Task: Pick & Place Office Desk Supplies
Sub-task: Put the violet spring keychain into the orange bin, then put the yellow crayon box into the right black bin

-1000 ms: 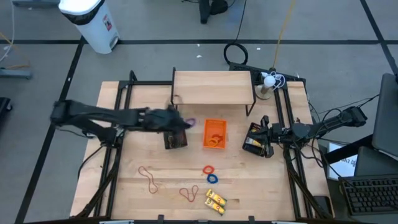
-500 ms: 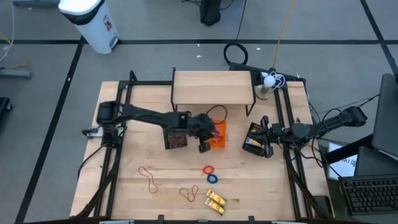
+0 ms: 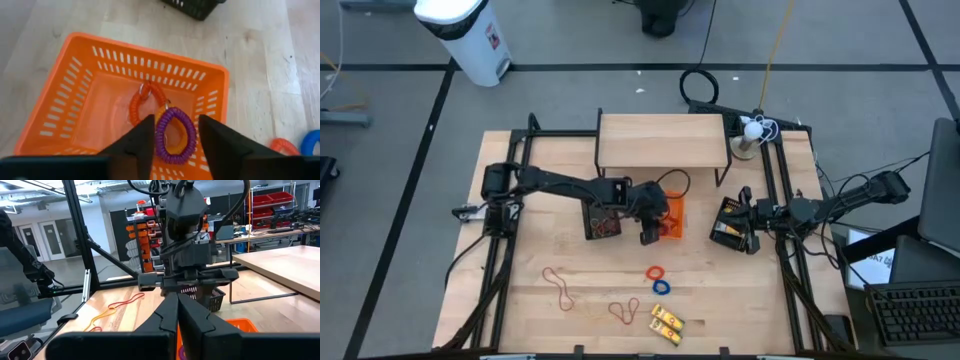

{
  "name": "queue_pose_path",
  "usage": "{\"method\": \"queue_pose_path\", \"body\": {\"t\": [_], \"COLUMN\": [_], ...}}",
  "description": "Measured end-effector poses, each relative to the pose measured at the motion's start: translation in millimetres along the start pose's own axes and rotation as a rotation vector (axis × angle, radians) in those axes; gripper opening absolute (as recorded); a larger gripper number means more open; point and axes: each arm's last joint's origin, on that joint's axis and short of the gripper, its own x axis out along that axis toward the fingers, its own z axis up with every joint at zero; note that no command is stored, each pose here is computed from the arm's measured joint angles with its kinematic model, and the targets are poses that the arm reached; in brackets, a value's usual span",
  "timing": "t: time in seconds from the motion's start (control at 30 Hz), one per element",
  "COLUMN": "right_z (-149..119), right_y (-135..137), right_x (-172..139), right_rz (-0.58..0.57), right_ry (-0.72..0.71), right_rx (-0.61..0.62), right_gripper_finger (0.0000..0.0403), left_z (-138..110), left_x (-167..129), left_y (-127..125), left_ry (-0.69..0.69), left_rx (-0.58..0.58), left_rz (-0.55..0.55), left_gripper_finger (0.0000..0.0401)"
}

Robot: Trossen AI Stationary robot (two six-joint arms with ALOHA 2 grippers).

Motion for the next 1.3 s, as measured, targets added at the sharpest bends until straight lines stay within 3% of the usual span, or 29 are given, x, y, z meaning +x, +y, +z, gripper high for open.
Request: {"method": "queue_pose_path", "body": {"t": [0.13, 0.27, 0.37, 0.5, 0.67, 0.73, 0.83, 1.03, 1.3], "right_z": [1, 1, 0, -1, -4, -5, -5, -5, 3], "right_y": [1, 1, 1, 1, 1, 1, 0, 0, 3], "right_x": [0, 0, 0, 1, 2, 3, 4, 6, 7], "right_rz": [0.019, 0.018, 0.018, 0.016, 0.011, 0.003, -0.019, -0.033, 0.017], "right_ry": [-0.005, -0.004, -0.003, 0.008, 0.034, 0.041, 0.037, 0.028, -0.055], "right_rx": [0.0, 0.003, 0.004, 0.021, 0.027, 0.03, 0.034, 0.039, 0.071], "right_gripper_finger": [0.0004, 0.0004, 0.0004, 0.0004, 0.0004, 0.0004, 0.0004, 0.0004, 0.0004], "left_z": [9, 28, 33, 20, -23, -46, -87, -160, -202], "left_x": [-28, -92, -146, -212, -258, -266, -266, -226, -197], "left_y": [-5, -20, -32, -45, -44, -41, -36, -25, -16], "left_ry": [-0.039, -0.187, -0.316, -0.463, -0.542, -0.552, -0.573, -0.675, -0.774], "left_rx": [0.06, 0.145, 0.187, 0.243, 0.231, 0.221, 0.201, 0.113, 0.041], "left_rz": [-0.006, -0.011, 0.012, 0.042, 0.087, 0.083, 0.059, -0.021, -0.071], "left_gripper_finger": [0.0201, 0.0224, 0.0219, 0.0168, 0.0046, 0.0013, 0.0017, 0.0005, 0.0003]}}
